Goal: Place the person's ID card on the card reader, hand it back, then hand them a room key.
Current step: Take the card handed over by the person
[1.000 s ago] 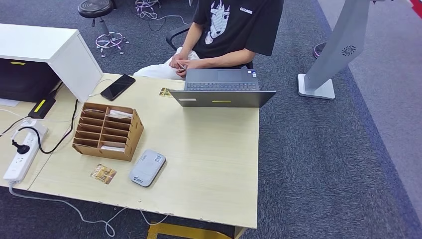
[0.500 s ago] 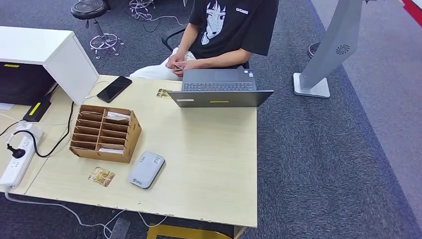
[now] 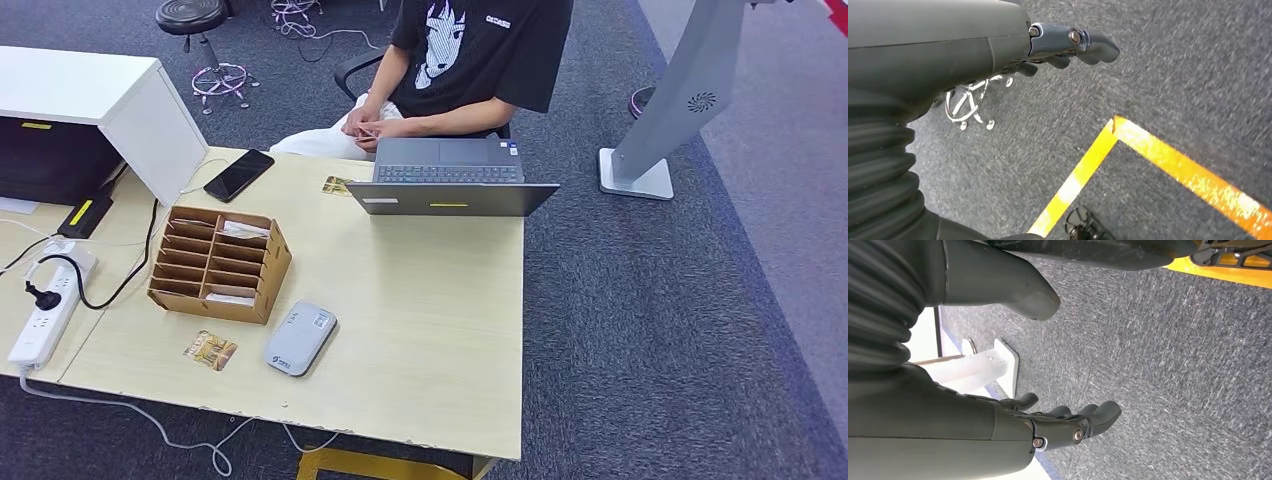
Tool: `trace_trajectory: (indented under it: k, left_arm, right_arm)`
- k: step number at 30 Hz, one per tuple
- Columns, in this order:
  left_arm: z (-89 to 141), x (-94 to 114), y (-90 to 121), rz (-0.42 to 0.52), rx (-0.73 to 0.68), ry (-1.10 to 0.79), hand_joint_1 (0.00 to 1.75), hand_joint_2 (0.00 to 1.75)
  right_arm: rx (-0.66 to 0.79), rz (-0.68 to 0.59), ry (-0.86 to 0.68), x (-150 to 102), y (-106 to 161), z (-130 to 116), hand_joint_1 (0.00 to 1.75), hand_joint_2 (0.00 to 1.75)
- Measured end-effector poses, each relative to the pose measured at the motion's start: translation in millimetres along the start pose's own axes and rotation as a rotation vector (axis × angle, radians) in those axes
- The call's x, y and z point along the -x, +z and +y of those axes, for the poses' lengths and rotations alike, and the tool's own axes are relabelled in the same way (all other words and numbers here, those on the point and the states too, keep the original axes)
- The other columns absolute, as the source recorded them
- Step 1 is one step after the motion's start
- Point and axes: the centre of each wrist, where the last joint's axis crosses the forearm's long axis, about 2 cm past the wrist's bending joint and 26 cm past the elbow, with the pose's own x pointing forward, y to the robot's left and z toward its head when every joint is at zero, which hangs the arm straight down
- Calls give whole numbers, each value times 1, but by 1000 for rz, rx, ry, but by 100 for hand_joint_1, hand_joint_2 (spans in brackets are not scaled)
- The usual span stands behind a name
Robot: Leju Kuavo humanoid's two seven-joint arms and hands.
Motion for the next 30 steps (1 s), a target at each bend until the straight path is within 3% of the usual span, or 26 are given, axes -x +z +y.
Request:
trace_trajectory:
  k: [15, 20, 26, 30]
  left_arm:
    - [-5, 4, 5, 9, 10, -1, 0, 175]
    - [-4, 4, 4, -27, 0, 8, 0, 175]
    - [0, 1, 3, -248, -129, 140, 0, 175]
    - [11, -19, -3, -465, -244, 293, 0, 175]
  right_arm:
    - [1, 1, 0, 0, 0, 0, 0, 175]
    - [0, 7, -14, 1, -1, -1, 0, 175]
    - [10, 6, -48, 2, -1, -2, 0, 175]
    - [16, 1, -55, 2, -1, -1, 0, 175]
